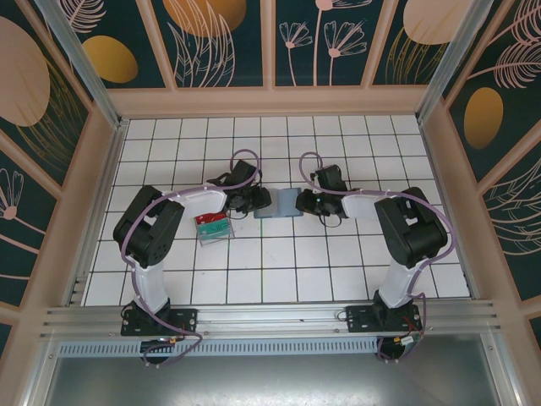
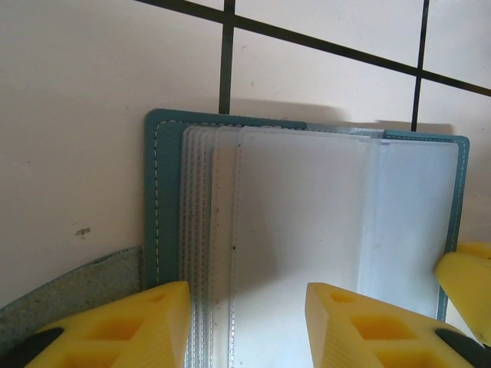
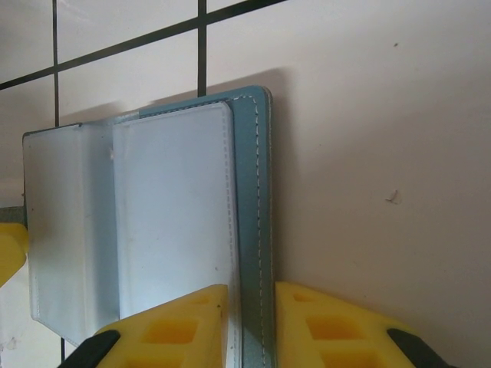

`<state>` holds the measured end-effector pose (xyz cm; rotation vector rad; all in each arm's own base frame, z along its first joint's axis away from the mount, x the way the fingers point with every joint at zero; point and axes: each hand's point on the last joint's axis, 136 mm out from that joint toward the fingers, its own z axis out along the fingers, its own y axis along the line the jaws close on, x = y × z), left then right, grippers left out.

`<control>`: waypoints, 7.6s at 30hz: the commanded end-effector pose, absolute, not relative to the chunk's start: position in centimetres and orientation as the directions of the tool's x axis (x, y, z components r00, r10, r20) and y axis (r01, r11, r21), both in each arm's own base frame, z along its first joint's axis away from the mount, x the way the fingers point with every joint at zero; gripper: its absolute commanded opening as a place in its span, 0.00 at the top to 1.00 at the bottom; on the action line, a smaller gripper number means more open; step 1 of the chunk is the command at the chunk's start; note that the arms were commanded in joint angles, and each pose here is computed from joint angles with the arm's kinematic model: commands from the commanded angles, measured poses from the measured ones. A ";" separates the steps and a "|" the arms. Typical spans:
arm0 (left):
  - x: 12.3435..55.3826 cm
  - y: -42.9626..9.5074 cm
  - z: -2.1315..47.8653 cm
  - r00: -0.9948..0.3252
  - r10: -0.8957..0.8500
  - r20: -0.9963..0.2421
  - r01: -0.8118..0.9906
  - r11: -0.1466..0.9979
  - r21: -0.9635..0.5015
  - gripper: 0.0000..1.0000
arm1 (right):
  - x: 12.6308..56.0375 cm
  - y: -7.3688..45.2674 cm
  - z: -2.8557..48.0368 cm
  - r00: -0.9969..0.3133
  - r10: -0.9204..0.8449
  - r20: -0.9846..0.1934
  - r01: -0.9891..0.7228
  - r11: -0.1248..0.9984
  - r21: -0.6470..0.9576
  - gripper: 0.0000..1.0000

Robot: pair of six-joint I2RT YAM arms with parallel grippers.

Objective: Take the credit cards out of the card holder

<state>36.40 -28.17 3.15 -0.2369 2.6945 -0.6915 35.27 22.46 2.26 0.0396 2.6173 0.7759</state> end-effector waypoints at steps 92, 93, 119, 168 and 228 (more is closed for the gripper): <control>36.1 -27.0 2.1 -0.935 -0.208 -0.288 -0.041 0.867 -0.496 0.90 | 35.5 31.2 5.3 -0.964 0.098 -0.249 -0.133 0.631 0.764 0.81; 36.1 -26.9 1.9 -0.936 -0.210 -0.282 -0.046 0.868 -0.494 0.90 | 35.5 31.3 5.3 -0.964 0.096 -0.248 -0.134 0.631 0.764 0.81; 35.6 -27.1 1.1 -0.946 -0.204 -0.252 -0.054 0.866 -0.498 0.90 | 35.2 31.9 3.5 -0.975 0.083 -0.206 -0.107 0.639 0.762 0.98; 36.0 -25.4 2.0 -0.930 -0.236 -0.281 -0.089 0.888 -0.452 0.88 | 35.7 31.4 5.3 -0.960 0.082 -0.266 -0.145 0.667 0.730 0.80; 35.1 -25.9 0.2 -0.950 -0.213 -0.228 -0.087 0.883 -0.462 0.87 | 35.4 29.9 3.5 -0.970 0.122 -0.208 -0.083 0.640 0.764 0.79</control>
